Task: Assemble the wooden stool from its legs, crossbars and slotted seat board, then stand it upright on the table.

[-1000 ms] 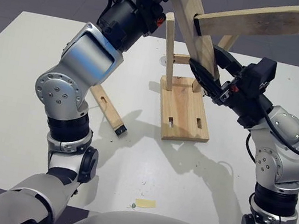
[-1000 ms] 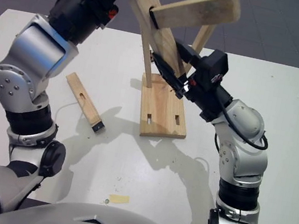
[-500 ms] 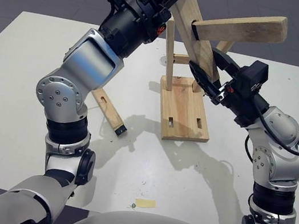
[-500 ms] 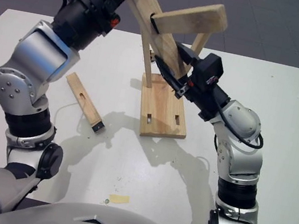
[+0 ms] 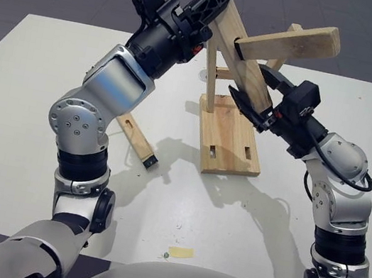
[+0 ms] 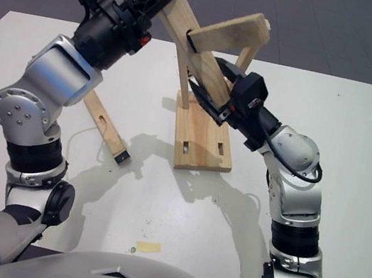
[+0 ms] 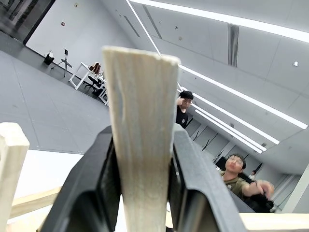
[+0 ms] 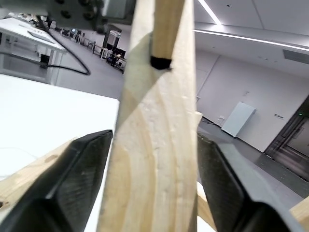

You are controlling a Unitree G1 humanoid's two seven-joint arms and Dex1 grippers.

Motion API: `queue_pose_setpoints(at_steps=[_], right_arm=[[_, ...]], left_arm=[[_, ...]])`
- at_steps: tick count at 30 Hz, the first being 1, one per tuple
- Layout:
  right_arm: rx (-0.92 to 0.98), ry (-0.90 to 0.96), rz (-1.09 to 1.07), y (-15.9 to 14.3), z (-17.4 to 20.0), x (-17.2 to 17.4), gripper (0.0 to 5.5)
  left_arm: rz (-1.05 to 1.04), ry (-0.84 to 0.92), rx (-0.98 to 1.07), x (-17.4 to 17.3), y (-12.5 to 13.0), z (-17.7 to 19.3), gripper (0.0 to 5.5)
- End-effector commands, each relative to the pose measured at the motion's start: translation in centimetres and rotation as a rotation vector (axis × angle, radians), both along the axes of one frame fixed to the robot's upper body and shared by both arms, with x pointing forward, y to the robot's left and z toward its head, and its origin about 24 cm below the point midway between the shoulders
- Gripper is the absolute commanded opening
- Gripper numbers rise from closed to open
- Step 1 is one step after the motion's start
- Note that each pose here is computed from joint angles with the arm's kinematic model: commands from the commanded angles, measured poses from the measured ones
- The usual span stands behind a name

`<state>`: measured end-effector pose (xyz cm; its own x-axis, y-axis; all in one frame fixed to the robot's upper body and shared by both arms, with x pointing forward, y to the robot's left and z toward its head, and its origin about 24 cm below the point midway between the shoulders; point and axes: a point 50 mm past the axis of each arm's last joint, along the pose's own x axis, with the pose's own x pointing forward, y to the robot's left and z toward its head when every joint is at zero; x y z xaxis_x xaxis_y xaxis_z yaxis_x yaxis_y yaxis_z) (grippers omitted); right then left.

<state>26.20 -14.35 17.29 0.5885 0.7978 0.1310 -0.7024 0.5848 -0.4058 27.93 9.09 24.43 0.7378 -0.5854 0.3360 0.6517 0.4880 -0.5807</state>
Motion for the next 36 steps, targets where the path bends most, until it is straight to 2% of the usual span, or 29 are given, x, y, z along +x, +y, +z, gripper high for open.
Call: queue_pose_setpoints(at_steps=[1, 3, 6, 8, 10, 11, 14, 17, 23, 29, 33, 36], right_arm=[[0.007, 0.021, 0.054, -0.6, 0.3, -0.6, 3.81], [0.024, 0.071, 0.101, -2.1, 0.5, -1.3, 4.20], [0.040, 0.190, 0.087, -6.5, 0.5, -1.9, 4.69], [0.063, 0.235, -0.036, -9.4, 0.2, -1.2, 5.02], [-0.110, 0.262, -0.284, -11.6, -2.1, 0.6, 5.37], [-0.206, 0.266, -0.330, -11.6, -3.5, 1.0, 5.40], [-0.297, 0.313, -0.389, -10.5, -7.1, 1.5, 5.40], [-0.455, 0.319, -0.517, -11.7, -9.8, 1.6, 5.40], [-0.642, 0.338, -0.498, -12.4, -12.0, 0.4, 5.40], [-0.647, 0.351, -0.332, -10.8, -11.8, -0.7, 5.40], [-0.616, 0.329, -0.307, -12.1, -9.0, -0.9, 5.40], [-0.617, 0.360, -0.164, -12.1, -7.6, -2.0, 5.40]], left_arm=[[0.053, -0.057, 0.032, -0.2, 0.3, -0.3, 1.05], [0.112, -0.075, 0.028, 0.0, 0.8, -0.6, 1.05], [0.240, -0.109, 0.078, 0.0, 2.0, -1.1, 1.05], [0.306, -0.122, 0.133, 0.1, 2.6, -1.7, 1.05], [0.357, -0.152, 0.173, -0.3, 3.0, -2.2, 1.05], [0.375, -0.166, 0.182, -0.6, 3.1, -2.4, 1.05], [0.374, -0.171, 0.146, -1.9, 2.5, -2.8, 1.05], [0.385, -0.141, 0.101, -2.6, 1.7, -3.0, 1.05], [0.420, -0.084, 0.124, -2.8, 0.5, -3.7, 1.05], [0.445, -0.041, 0.148, -2.6, 0.3, -4.4, 1.05], [0.455, -0.074, 0.162, -2.3, 0.3, -4.0, 1.05], [0.473, -0.093, 0.161, -2.1, 0.5, -3.7, 1.05]])
